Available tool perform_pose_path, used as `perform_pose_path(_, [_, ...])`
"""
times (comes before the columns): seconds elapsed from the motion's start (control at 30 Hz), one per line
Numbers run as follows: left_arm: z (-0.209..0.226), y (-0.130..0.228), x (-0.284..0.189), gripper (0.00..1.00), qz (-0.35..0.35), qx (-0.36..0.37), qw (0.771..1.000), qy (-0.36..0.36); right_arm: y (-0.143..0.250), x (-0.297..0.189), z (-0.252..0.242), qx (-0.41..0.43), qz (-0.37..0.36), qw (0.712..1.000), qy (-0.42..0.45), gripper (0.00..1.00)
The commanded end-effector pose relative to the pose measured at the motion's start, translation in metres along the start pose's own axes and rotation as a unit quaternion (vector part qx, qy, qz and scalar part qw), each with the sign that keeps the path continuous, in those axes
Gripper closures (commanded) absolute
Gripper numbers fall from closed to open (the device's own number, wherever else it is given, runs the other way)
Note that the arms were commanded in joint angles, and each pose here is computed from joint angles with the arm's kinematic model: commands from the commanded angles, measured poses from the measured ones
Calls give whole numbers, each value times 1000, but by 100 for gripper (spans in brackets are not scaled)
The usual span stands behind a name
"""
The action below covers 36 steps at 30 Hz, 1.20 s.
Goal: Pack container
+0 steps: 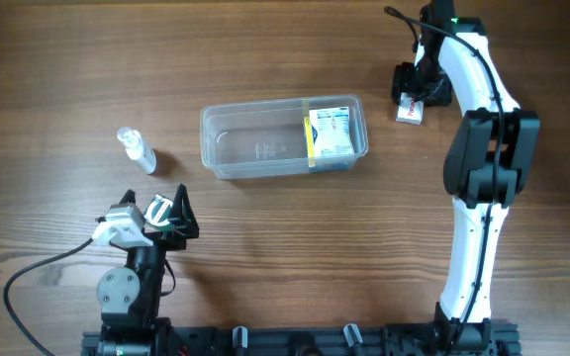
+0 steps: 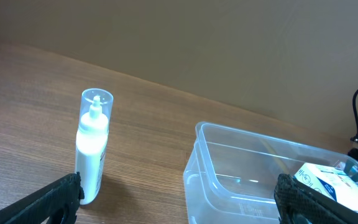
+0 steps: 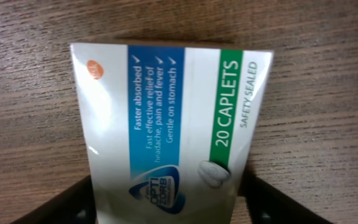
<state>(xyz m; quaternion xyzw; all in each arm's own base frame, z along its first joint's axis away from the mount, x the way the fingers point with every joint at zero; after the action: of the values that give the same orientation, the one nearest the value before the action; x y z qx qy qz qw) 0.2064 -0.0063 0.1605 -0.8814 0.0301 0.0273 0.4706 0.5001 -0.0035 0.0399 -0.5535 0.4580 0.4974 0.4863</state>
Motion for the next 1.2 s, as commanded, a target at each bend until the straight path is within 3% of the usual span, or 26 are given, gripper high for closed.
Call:
perform_pose_path(0.0, [1, 1, 0, 0, 0, -4, 1000, 1, 7, 16, -3, 6, 21, 1000, 3, 36])
perform_pose_path(0.07, [1, 1, 0, 0, 0, -4, 1000, 1, 8, 16, -4, 6, 23, 1000, 4, 45])
perform_pose_path(0.27, [1, 1, 0, 0, 0, -4, 1000, 1, 12, 13, -9, 3, 33, 999, 27, 45])
perform_pose_path(0.6, [1, 1, 0, 0, 0, -4, 1000, 1, 3, -31, -11, 5, -12, 999, 31, 57])
perform_pose_path(0.9, [1, 1, 0, 0, 0, -4, 1000, 1, -4, -97, 2, -17, -77, 996, 36, 57])
perform_pose_path(1.17, [1, 1, 0, 1, 0, -4, 1000, 1, -6, -183, 61, -101, -176, 978, 44, 52])
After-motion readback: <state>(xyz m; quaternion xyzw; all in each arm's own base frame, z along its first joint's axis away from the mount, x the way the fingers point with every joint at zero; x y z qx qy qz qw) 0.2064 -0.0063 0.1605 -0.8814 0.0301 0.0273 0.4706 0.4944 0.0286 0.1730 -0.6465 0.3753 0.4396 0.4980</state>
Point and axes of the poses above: each gripper's point midway between its finger pads, its own x axis out along the fingers, its own z axis along the line the jaws close on, y = z × x, the point moved 4 cm from there along -x, back along the fingers, and after that the axes turned 15 degrees about -x, right-handed, at the moved point
